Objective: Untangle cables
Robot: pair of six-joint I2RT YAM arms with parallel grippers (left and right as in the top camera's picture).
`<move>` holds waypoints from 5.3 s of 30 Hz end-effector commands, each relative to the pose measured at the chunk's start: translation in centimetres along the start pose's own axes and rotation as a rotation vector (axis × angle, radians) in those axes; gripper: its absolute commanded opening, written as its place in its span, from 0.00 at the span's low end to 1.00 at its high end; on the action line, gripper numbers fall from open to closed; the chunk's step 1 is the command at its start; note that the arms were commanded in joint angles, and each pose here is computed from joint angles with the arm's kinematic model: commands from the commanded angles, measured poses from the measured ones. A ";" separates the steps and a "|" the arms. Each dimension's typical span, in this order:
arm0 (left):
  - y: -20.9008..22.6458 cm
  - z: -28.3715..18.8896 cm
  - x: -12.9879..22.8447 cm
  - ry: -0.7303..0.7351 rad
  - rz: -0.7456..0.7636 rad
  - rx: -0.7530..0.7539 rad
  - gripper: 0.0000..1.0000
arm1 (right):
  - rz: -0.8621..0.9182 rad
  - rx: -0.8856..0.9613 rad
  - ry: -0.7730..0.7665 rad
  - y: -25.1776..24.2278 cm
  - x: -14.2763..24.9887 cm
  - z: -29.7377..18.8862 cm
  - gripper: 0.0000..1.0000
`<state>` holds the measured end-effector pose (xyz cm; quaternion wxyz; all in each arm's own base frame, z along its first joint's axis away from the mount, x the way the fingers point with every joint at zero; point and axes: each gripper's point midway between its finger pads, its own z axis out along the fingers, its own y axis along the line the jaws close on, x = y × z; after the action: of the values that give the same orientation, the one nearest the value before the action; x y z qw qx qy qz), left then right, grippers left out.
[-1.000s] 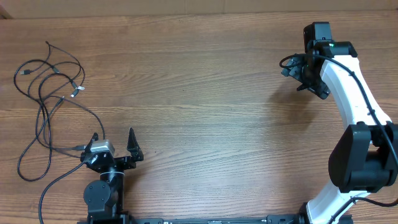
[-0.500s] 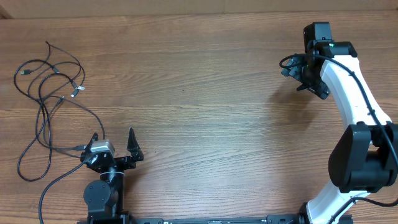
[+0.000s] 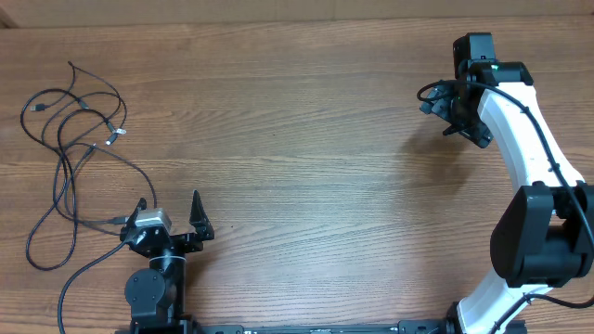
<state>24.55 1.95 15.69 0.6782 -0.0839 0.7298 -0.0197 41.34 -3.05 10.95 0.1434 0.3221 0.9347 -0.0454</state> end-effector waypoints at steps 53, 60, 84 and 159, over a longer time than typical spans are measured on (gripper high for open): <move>0.1 0.0 0.0 -0.006 0.027 -0.005 1.00 | -0.001 0.000 -0.018 -0.2 -0.2 -0.5 1.00; 0.1 0.0 0.0 -0.006 0.027 -0.005 1.00 | 0.003 -0.013 -0.036 -0.2 -0.5 -1.4 1.00; 0.1 0.0 0.0 -0.006 0.027 -0.005 1.00 | 0.089 -0.290 -0.408 -3.0 -2.2 -19.4 1.00; 0.1 0.0 0.0 -0.006 0.027 -0.005 0.99 | 0.123 -0.396 -0.550 -20.7 18.0 -31.1 1.00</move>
<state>24.55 1.95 15.64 0.6776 -0.0840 0.7304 -0.0196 7.61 -3.05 34.93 0.4479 0.3186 0.8329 0.0650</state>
